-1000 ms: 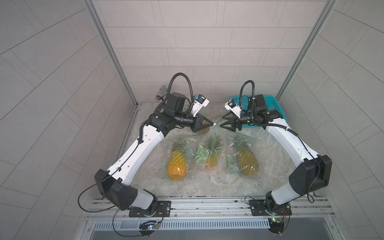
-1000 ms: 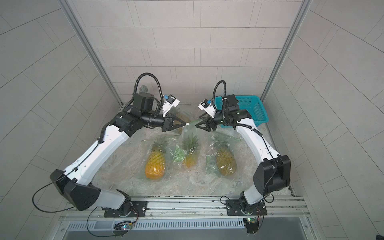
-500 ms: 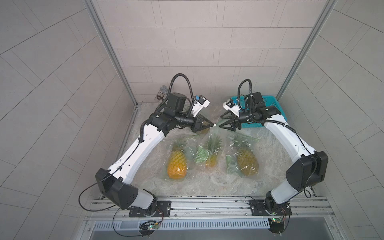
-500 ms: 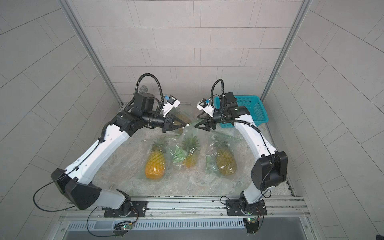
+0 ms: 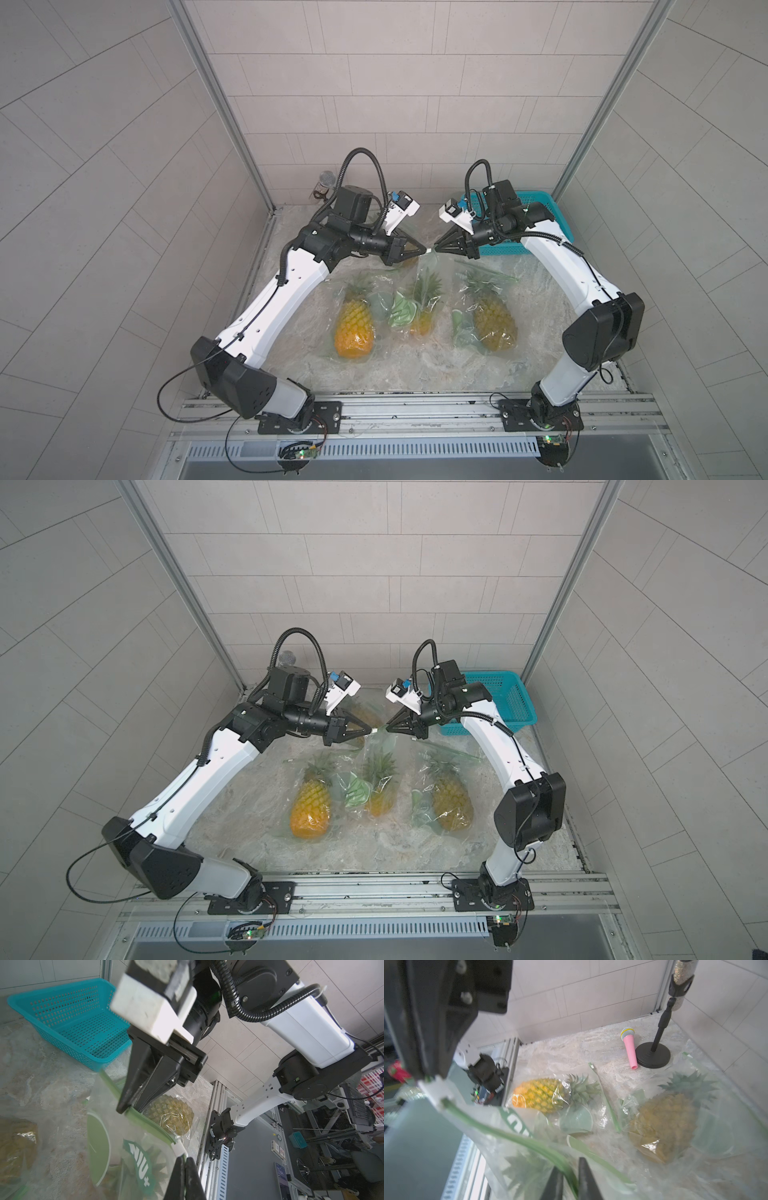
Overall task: Open the zip-top bag and take out the pineapple
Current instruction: Adjust the zipper food storage bag at the center of the board.
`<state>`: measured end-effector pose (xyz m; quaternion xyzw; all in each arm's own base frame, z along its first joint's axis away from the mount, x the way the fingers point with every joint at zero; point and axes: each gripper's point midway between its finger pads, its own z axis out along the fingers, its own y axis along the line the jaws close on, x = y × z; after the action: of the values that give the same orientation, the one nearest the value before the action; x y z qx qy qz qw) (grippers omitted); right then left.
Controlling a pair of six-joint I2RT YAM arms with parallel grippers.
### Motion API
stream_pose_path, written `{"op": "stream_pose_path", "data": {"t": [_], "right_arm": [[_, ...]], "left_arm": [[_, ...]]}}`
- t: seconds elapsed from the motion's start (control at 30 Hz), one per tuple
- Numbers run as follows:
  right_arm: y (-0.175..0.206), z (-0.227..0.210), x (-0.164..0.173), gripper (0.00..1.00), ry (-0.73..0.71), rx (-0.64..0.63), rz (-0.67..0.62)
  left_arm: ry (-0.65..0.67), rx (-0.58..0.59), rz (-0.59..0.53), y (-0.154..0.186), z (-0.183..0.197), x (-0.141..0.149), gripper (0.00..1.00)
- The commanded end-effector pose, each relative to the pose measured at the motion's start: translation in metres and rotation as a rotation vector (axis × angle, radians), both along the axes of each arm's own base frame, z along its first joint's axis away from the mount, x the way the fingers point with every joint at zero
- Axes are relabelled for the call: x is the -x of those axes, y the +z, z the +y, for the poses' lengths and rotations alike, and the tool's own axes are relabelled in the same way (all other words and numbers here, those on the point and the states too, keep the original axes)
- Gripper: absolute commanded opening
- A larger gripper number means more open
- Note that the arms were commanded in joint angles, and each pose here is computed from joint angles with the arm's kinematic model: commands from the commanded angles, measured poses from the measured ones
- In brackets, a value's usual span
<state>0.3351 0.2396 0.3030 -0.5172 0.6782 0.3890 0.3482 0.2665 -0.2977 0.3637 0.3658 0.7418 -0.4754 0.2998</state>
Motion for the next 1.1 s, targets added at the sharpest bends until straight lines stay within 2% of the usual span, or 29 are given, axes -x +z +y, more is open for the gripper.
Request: {"op": "stream_pose_path", "data": {"t": [0.0, 0.1, 0.23, 0.53, 0.77, 0.9, 1.0, 1.07], "right_arm": [[0.024, -0.003, 0.007, 0.00, -0.025, -0.013, -0.054], [0.037, -0.008, 0.007, 0.00, -0.105, -0.004, -0.101], [0.041, -0.014, 0.016, 0.00, -0.178, 0.068, -0.159], [0.025, -0.020, 0.041, 0.00, -0.228, 0.200, -0.102], [0.017, -0.010, 0.056, 0.00, -0.227, 0.180, -0.080], [0.023, -0.008, 0.060, 0.09, -0.234, 0.144, -0.075], [0.032, -0.007, 0.064, 0.26, -0.234, 0.114, -0.081], [0.038, -0.006, 0.065, 0.30, -0.231, 0.096, -0.096]], "left_arm": [[0.012, -0.008, -0.080, 0.014, 0.006, 0.005, 0.00], [0.060, -0.038, -0.108, 0.011, 0.013, 0.001, 0.00], [0.131, -0.055, -0.147, 0.009, 0.022, -0.005, 0.00], [0.255, -0.058, -0.175, -0.008, 0.041, -0.009, 0.00], [0.286, -0.024, -0.189, -0.019, 0.049, -0.007, 0.00], [0.273, -0.012, -0.193, -0.022, 0.050, -0.004, 0.00], [0.257, -0.008, -0.201, -0.023, 0.051, -0.001, 0.00], [0.248, -0.006, -0.206, -0.024, 0.051, 0.001, 0.00]]}}
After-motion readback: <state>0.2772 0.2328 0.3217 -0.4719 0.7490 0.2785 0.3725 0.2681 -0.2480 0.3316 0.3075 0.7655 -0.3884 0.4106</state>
